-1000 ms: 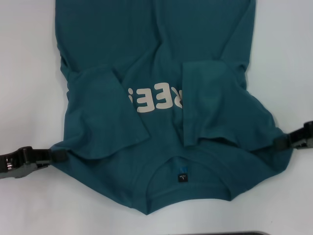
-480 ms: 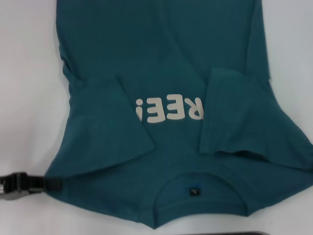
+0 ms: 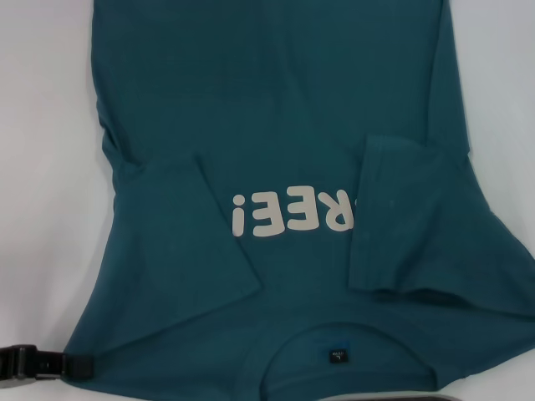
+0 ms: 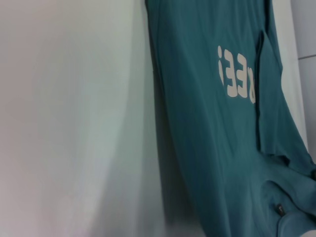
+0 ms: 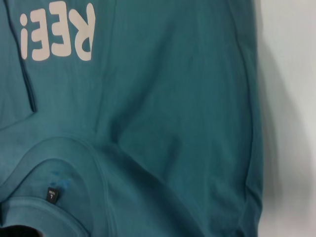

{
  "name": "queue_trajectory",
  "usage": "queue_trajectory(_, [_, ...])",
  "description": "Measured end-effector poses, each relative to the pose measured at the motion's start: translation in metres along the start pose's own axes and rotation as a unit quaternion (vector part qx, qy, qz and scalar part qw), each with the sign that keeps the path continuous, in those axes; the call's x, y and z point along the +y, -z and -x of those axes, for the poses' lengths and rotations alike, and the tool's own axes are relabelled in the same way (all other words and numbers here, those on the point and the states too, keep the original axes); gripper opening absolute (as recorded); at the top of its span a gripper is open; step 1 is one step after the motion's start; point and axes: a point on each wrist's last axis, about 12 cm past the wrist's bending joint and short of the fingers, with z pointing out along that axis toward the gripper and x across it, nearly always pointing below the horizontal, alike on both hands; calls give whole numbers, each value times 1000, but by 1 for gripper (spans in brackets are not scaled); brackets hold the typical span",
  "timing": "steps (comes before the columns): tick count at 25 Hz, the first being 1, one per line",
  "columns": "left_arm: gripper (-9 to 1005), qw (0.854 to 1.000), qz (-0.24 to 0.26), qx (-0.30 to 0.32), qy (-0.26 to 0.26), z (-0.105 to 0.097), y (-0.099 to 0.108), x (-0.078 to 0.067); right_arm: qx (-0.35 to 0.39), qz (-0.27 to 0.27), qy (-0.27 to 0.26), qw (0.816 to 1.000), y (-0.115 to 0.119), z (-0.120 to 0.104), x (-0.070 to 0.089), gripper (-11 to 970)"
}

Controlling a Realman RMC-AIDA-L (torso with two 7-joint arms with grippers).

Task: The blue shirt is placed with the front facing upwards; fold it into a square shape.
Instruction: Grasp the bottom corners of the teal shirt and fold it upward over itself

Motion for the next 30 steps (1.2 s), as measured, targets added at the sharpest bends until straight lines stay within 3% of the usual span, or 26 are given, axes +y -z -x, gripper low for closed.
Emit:
queue_trajectory(8, [26, 1000, -4, 7, -5, -1, 0, -1, 7, 2, 6, 1000, -4, -1, 0, 58])
queue_trajectory(13, [26, 997, -46, -16, -56, 9, 6, -14, -39, 41, 43, 998, 2, 6, 8, 57])
queue_trajectory(17, [26, 993, -80, -39, -78, 36, 8, -26, -99, 87, 82, 988, 14, 21, 21, 57])
queue_trajectory(22, [27, 985, -117, -86, -98, 85, 3, -53, -178, 124, 114, 970, 26, 44, 38, 57])
queue_trajectory(30, [27, 973, -85, -166, -139, 157, -26, -88, -256, 122, 134, 950, 19, 83, 62, 57])
